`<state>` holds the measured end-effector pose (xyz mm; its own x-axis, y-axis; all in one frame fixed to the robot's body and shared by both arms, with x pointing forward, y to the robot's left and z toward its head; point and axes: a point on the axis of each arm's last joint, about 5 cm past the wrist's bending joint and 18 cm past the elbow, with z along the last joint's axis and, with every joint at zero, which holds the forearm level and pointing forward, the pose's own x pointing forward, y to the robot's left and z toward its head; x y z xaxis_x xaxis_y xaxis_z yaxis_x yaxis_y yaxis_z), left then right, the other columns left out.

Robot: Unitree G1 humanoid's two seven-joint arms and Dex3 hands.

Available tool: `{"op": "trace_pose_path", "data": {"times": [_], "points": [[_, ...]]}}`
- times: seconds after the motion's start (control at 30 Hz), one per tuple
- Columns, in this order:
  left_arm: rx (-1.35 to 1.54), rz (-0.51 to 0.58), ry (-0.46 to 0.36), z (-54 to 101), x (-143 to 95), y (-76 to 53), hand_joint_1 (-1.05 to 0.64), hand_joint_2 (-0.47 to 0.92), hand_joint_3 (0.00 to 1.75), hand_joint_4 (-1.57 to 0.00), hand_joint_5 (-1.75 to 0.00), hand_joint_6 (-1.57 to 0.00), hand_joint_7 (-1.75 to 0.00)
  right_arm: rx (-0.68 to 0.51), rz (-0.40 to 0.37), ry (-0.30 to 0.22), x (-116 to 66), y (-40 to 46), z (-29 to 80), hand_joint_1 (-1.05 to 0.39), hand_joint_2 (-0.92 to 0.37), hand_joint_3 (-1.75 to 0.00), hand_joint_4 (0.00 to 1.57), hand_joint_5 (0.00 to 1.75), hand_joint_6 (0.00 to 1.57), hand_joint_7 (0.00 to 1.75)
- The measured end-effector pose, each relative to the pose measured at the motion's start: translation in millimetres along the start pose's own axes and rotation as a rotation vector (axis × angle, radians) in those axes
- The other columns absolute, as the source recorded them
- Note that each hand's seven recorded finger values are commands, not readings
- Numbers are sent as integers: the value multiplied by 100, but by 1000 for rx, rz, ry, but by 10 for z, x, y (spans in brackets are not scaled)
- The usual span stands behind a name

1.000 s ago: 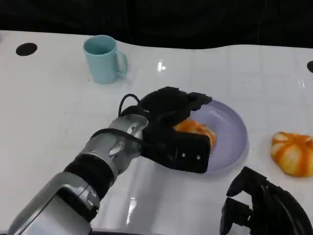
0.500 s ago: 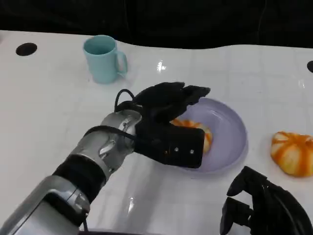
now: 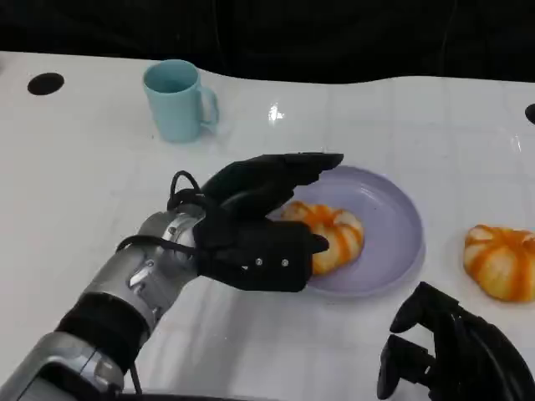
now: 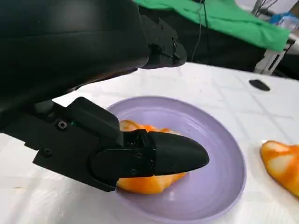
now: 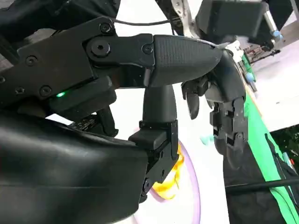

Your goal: Grasp the bread from the table and place it into the plate.

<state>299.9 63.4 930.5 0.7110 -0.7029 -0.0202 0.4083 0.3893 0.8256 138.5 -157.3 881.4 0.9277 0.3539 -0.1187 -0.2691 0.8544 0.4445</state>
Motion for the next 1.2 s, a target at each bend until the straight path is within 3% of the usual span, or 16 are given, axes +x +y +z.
{"op": "trace_pose_path", "data": {"times": [0.2,0.4,0.67,0.9,1.2], "points": [[-162,125,-64,-66,-114,-57,-81,92,40,-31,-29,-33,-15,1,0,-1,-1,-4,0,-52,-92,-52,77,175,48,175],[-337,215,-75,-136,-237,-151,-68,92,25,-25,-77,-50,-10,1,0,-1,-1,-4,0,-53,-92,-52,78,175,48,175],[-483,315,-127,-130,-351,-232,-53,92,10,-28,-102,-63,-13,-1,-1,-2,-2,-6,1,-53,-92,-52,78,175,47,175],[-668,398,-175,-101,-490,-331,-45,92,5,-38,-107,-70,-17,-4,-1,-6,-5,-11,4,-53,-92,-51,77,175,46,175],[-794,464,-193,-101,-650,-382,-36,92,3,-48,-95,-75,-20,-3,-2,-7,-5,-11,5,-53,-92,-51,77,175,46,175]]}}
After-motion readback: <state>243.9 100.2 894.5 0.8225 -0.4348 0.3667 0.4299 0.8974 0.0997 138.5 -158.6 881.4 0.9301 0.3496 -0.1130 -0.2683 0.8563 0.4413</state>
